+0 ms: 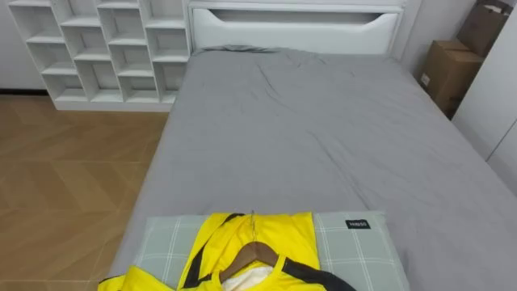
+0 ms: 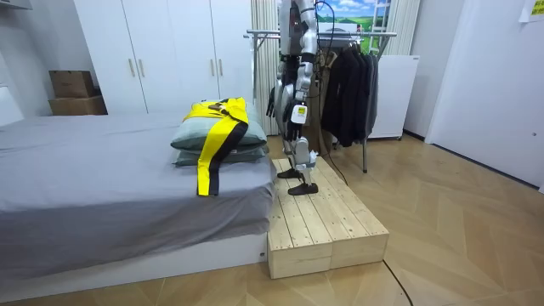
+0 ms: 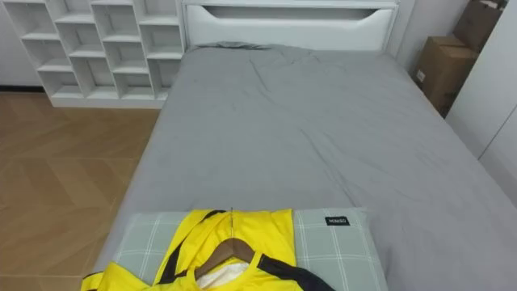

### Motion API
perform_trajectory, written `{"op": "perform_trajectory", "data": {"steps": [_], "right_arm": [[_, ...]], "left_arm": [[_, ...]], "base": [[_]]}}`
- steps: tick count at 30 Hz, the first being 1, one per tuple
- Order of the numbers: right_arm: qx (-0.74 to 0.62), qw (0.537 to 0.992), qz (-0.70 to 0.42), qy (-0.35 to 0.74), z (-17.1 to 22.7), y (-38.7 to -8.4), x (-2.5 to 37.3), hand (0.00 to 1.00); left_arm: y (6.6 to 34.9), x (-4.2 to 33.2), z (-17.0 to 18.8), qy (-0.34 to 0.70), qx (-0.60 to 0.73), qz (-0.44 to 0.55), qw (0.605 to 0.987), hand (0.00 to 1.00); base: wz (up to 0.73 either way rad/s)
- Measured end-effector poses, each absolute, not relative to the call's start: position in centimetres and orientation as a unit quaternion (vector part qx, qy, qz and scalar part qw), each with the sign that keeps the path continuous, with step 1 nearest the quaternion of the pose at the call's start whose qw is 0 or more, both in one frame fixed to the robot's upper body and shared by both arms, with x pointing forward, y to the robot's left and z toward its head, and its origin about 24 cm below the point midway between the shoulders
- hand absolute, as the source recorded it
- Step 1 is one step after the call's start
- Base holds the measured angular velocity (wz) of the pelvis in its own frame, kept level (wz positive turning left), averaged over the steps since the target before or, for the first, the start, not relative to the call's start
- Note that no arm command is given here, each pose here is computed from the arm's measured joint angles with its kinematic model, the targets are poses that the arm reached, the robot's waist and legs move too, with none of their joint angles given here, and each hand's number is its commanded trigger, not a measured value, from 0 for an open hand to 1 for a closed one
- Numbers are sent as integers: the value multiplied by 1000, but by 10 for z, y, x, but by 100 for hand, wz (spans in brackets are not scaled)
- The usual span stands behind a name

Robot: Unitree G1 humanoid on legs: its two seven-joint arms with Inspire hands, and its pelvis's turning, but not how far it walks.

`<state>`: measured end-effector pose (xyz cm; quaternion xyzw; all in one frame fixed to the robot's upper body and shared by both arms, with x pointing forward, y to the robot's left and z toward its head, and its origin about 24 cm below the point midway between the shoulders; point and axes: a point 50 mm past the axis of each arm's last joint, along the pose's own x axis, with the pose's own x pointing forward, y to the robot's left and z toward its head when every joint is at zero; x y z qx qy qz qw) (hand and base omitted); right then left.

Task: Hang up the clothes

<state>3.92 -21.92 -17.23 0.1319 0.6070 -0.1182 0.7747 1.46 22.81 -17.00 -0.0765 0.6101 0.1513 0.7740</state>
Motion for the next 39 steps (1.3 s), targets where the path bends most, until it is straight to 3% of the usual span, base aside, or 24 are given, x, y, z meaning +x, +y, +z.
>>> {"op": "perform_trajectory", "data": {"steps": [27,35,39], "right_arm": [[112,779,-104,608,-172,-220,42,0],[118,779,-112,606,-172,-219,42,0],[120,776,-128,605,-172,-225,37,0]], "left_arm": [[229,14,-170,609,-70,158,774,0],[232,9,-169,598,-85,217,767,0],[250,22,-162,570,-31,271,775,0]], "base": [[0],[0],[2]]}}
